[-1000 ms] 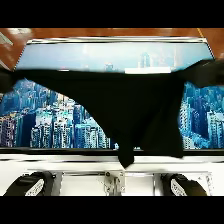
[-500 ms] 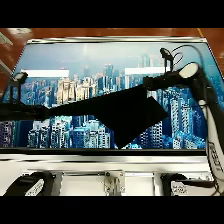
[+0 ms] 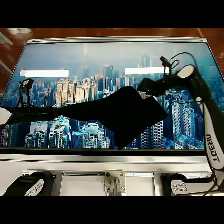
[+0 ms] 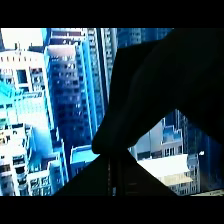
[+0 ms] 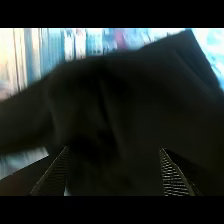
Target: Fold the shirts.
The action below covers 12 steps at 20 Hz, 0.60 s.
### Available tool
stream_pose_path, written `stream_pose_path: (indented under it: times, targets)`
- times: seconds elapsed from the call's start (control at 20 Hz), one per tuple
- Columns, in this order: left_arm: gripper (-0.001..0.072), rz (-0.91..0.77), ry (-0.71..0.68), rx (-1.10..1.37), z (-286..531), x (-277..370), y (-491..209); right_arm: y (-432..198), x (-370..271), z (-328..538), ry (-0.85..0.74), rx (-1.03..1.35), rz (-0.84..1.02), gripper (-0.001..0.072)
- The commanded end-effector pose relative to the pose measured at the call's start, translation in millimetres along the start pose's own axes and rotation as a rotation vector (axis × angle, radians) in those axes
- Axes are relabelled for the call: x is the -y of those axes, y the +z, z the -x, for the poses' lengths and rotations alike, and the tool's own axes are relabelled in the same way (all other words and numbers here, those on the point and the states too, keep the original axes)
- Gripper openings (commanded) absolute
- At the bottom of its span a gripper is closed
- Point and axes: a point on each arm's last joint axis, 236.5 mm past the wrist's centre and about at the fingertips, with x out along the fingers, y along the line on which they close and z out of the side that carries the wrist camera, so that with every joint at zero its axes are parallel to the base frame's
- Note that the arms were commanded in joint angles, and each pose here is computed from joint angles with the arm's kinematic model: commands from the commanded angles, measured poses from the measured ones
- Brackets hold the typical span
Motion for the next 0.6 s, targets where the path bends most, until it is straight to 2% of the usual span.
stream_pose_path:
  times: [0.0, 0.25, 0.4, 0.55]
  targets:
    - [0.0039, 0.023, -0.006, 0.024, -3, 1, 5, -63, 39, 57, -0.113, -0.205, -0.037, 0.0645]
    - [0.0039, 0.024, -0.007, 0.022, -3, 1, 5, -186, 66, 7, -0.041, -0.356, -0.319, 0.0646]
    - [0.0039, 0.024, -0.007, 0.022, -3, 1, 5, -206, 72, -35, -0.054, -0.285, -0.428, 0.0646]
    - [0.0039, 0.024, -0.007, 0.022, -3, 1, 5, -209, 64, -57, -0.084, -0.249, -0.41, 0.0646]
